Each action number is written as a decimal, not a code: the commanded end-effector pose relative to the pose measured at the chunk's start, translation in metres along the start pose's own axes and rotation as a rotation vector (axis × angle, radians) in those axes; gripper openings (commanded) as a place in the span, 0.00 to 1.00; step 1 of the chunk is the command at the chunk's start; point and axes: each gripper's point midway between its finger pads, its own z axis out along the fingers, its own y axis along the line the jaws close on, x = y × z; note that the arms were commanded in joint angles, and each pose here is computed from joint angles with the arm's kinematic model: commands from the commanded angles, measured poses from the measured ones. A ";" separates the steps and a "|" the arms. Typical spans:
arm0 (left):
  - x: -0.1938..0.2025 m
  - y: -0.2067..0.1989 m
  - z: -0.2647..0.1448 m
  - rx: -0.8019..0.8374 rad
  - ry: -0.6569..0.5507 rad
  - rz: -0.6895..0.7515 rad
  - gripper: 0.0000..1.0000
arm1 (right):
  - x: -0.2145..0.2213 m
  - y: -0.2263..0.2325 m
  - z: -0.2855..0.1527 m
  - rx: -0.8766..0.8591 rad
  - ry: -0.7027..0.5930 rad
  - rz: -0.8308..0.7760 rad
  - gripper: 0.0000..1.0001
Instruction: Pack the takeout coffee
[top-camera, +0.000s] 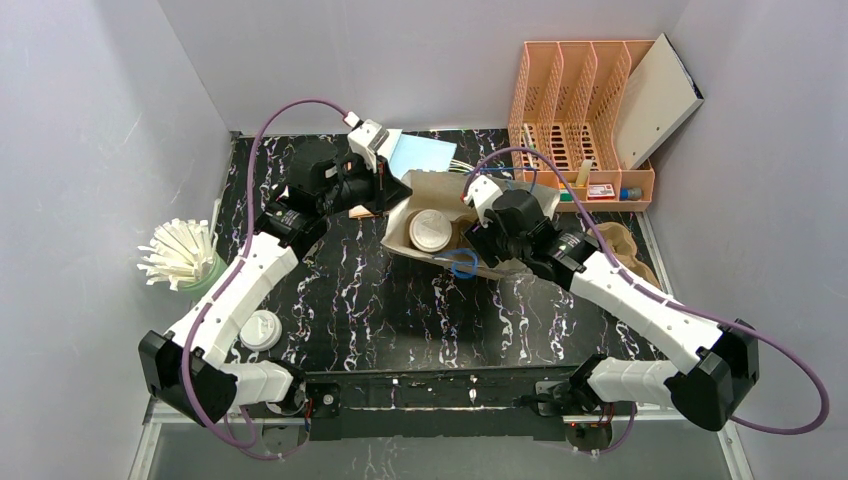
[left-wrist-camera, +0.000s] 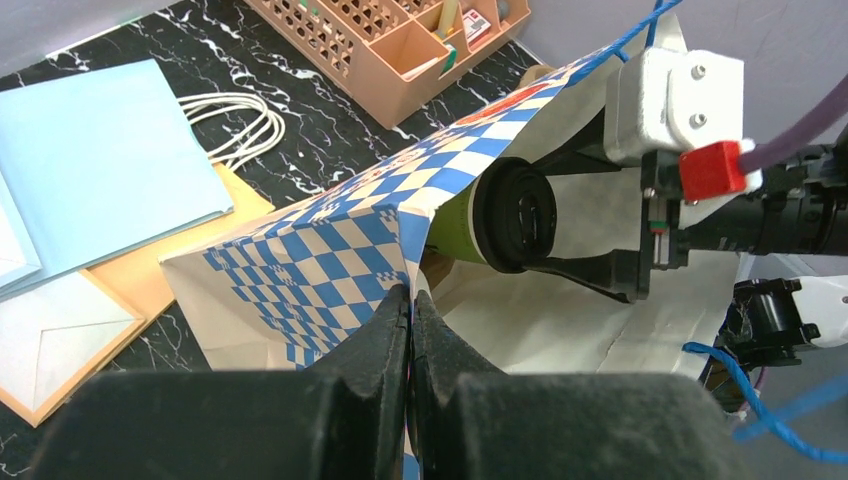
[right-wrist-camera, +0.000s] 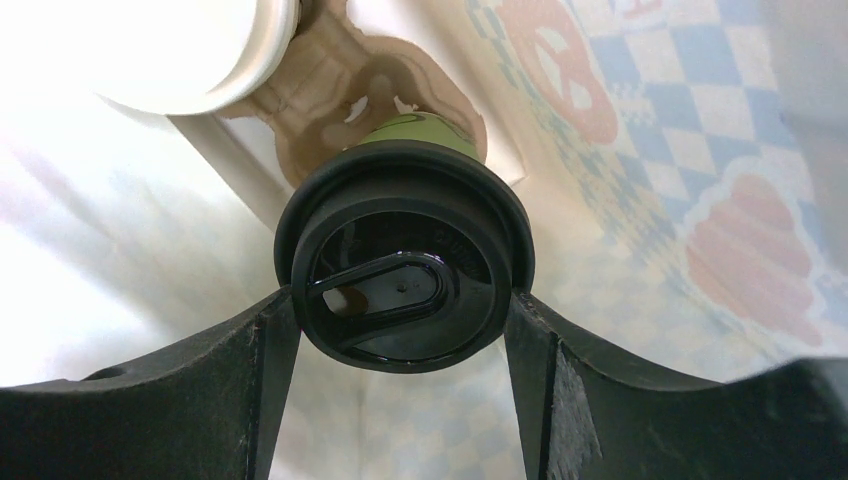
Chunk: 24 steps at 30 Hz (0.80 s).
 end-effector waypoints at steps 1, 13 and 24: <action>-0.010 -0.003 -0.008 0.011 -0.051 0.012 0.00 | -0.012 0.006 -0.010 -0.080 -0.026 0.084 0.35; -0.015 -0.003 -0.003 0.028 -0.068 0.022 0.00 | -0.037 0.011 -0.020 -0.137 -0.081 0.159 0.32; -0.016 -0.006 -0.010 0.032 -0.094 0.047 0.00 | -0.016 0.007 -0.002 -0.110 -0.037 0.158 0.33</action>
